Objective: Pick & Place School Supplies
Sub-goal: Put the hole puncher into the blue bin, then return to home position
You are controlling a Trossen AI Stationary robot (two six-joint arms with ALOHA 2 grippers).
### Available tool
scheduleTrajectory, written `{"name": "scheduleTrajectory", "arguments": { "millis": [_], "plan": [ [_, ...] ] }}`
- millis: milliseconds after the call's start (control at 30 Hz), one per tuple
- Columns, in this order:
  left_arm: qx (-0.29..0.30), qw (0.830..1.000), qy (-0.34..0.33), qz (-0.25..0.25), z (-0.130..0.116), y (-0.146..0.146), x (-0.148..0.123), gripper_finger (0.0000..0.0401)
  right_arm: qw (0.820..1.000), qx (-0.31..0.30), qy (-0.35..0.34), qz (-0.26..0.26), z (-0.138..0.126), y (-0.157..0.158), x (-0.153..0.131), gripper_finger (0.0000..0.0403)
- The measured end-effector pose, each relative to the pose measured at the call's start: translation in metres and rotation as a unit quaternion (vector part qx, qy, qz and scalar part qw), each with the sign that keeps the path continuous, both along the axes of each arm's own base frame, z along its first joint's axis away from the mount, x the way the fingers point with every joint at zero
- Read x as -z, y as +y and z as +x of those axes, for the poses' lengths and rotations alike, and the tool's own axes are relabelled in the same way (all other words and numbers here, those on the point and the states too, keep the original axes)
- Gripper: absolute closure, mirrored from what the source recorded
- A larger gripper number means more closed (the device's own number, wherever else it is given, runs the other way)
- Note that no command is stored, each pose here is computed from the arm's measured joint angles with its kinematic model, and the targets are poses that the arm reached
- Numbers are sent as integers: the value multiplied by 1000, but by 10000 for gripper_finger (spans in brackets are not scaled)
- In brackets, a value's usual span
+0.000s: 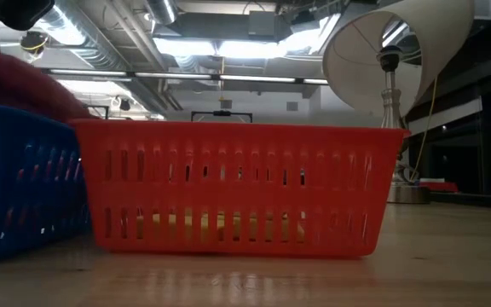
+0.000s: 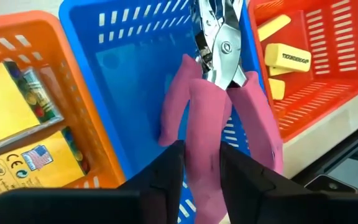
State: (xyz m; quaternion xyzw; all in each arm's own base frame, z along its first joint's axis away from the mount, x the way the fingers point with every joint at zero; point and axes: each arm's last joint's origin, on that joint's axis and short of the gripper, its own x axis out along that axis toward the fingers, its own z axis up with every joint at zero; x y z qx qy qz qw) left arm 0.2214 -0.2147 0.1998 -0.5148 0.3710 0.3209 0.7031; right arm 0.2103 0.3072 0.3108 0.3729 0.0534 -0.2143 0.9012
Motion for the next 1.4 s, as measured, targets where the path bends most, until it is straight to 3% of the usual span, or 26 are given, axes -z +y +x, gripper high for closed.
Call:
{"name": "scheduleTrajectory", "arguments": {
  "millis": [633, 767, 867, 967, 1033, 1100, 1167, 1233, 1333, 1400],
  "plan": [
    [22, 1000, -9, 17, 1, 0, -1, 255, 1000, 0, 0, 0, 0, 0, 0, 366],
    [30, 998, -33, 38, 0, 1, -7, 249, 1000, 0, 0, 1, 0, 0, 0, 366],
    [41, 991, -95, 91, -2, 4, -22, 251, 1000, -1, -1, -1, 0, 1, 0, 366],
    [111, 954, -203, 191, -3, 0, -53, 254, 1000, -13, 0, -22, 2, 4, -3, 366],
    [196, 909, -253, 267, -5, -1, -80, 256, 999, -24, -3, -39, 5, 8, -7, 366],
    [298, 855, -259, 337, -6, 10, -101, 258, 998, -25, -13, -54, 6, 11, -10, 366],
    [360, 816, -246, 381, -2, 41, -119, 260, 997, -20, -21, -65, 7, 12, -12, 366],
    [391, 790, -258, 396, 10, 86, -137, 264, 997, -17, -22, -68, 7, 11, -13, 366],
    [407, 764, -327, 380, 28, 154, -152, 277, 998, -26, -17, -59, 6, 11, -14, 366],
    [420, 757, -331, 377, 29, 190, -152, 288, 998, -34, -14, -49, 6, 9, -17, 366]
  ]
}}
